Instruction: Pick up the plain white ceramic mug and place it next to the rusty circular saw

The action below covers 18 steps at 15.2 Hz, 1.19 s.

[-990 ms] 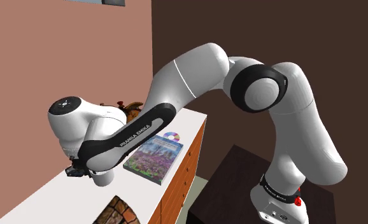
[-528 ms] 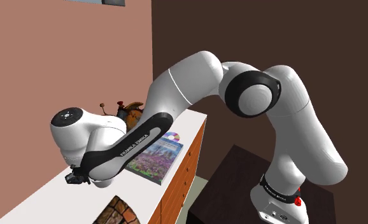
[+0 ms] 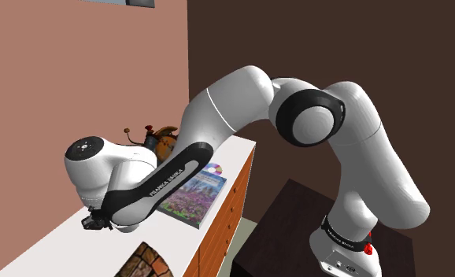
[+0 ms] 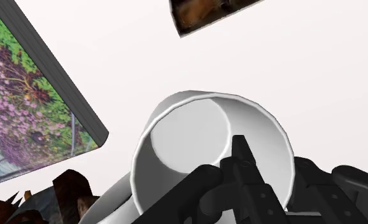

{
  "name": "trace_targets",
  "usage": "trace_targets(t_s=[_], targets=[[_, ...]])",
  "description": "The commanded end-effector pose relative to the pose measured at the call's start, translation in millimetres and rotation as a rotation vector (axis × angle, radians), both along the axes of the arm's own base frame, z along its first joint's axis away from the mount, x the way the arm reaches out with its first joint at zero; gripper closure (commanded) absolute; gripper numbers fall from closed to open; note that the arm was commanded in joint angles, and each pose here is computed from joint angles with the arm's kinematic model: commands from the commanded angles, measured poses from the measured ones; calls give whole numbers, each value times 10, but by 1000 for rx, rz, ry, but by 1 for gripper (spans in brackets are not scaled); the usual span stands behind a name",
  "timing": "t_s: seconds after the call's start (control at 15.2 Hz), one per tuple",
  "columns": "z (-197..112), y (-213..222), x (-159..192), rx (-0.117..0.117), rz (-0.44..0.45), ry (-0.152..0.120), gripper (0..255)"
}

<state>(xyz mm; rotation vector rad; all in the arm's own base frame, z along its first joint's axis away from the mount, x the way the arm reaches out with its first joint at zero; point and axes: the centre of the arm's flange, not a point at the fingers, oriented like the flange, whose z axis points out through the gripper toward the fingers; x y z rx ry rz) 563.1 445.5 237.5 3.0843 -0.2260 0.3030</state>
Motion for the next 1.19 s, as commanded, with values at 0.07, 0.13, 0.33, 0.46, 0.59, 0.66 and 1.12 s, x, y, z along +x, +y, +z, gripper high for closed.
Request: trace_targets(t_s=[0.07, 0.13, 0.33, 0.46, 0.59, 0.66, 1.12], targets=[[-99, -97, 8, -11, -8, 7, 0], [-91, -75, 5, -11, -8, 7, 0], [-73, -66, 25, -11, -8, 7, 0], [186, -50, -24, -11, -8, 7, 0], [418, -36, -67, -11, -8, 7, 0], [418, -36, -67, -11, -8, 7, 0], [417, -36, -67, -11, -8, 7, 0]])
